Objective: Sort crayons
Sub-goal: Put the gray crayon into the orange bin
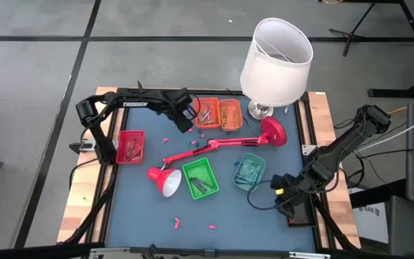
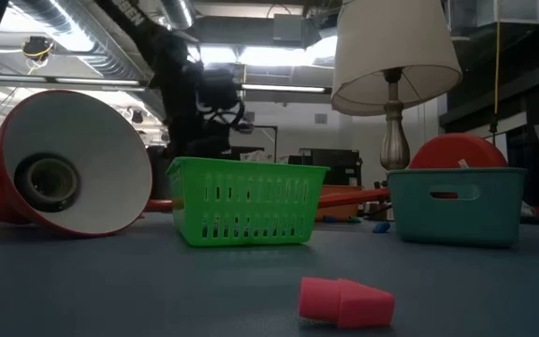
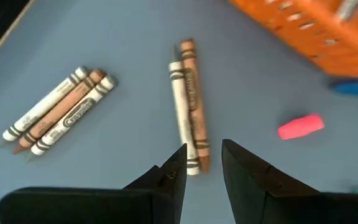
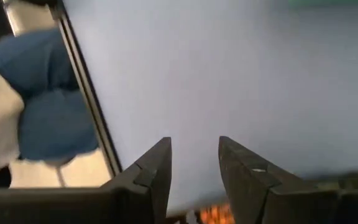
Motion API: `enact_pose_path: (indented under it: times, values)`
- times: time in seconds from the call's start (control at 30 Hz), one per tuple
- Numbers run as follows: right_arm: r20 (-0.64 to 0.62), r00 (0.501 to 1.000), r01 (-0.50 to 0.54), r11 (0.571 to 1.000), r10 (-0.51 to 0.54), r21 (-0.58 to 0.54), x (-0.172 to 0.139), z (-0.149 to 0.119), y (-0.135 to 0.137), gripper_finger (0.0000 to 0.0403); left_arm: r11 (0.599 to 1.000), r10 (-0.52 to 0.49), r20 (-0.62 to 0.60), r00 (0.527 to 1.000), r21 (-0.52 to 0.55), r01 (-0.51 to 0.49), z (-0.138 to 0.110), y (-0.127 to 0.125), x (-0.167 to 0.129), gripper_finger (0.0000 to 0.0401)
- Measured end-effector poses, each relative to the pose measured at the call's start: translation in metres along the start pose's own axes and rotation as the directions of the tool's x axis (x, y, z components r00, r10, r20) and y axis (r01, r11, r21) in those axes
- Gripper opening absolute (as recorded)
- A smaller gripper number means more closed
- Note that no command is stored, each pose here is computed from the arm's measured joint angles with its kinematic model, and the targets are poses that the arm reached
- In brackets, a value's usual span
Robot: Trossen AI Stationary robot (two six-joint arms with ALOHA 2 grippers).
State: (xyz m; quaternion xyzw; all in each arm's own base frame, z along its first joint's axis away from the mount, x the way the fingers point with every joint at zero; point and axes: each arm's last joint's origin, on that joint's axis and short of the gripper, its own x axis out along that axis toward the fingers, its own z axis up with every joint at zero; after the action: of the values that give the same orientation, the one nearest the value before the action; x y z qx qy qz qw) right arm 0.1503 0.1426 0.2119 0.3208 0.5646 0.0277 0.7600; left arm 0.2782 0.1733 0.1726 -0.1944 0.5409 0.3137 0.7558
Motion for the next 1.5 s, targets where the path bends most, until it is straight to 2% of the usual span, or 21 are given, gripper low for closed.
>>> enact_pose_path:
  times: [0.13,0.33,0.77,1.27,1.5]
  values:
    - [0.107,0.994,0.014,1.000,-0.013,-0.010,0.000,0.004,0.001,0.0129,1.000,0.002,0.015,1.000,-0.018,-0.002,-0.006,0.006,0.009,0.0085]
    - [0.177,0.983,0.040,0.999,-0.039,-0.007,-0.001,0.006,0.001,0.0129,1.000,0.003,0.019,1.000,-0.025,-0.002,-0.016,0.008,0.020,0.0085]
    - [0.190,0.981,0.045,0.999,-0.043,-0.006,-0.001,0.006,0.001,0.0129,0.999,0.043,0.019,0.999,-0.030,-0.042,-0.023,0.012,0.025,0.0085]
    - [0.194,0.980,0.043,0.999,-0.041,-0.005,-0.001,0.006,0.001,0.0129,0.995,0.064,-0.012,0.998,-0.076,-0.065,-0.023,0.028,0.027,0.0072]
    - [0.206,0.978,0.036,0.999,-0.034,-0.005,-0.001,0.007,0.002,0.0129,0.996,0.067,-0.065,0.996,-0.063,-0.071,-0.026,0.026,0.043,0.0072]
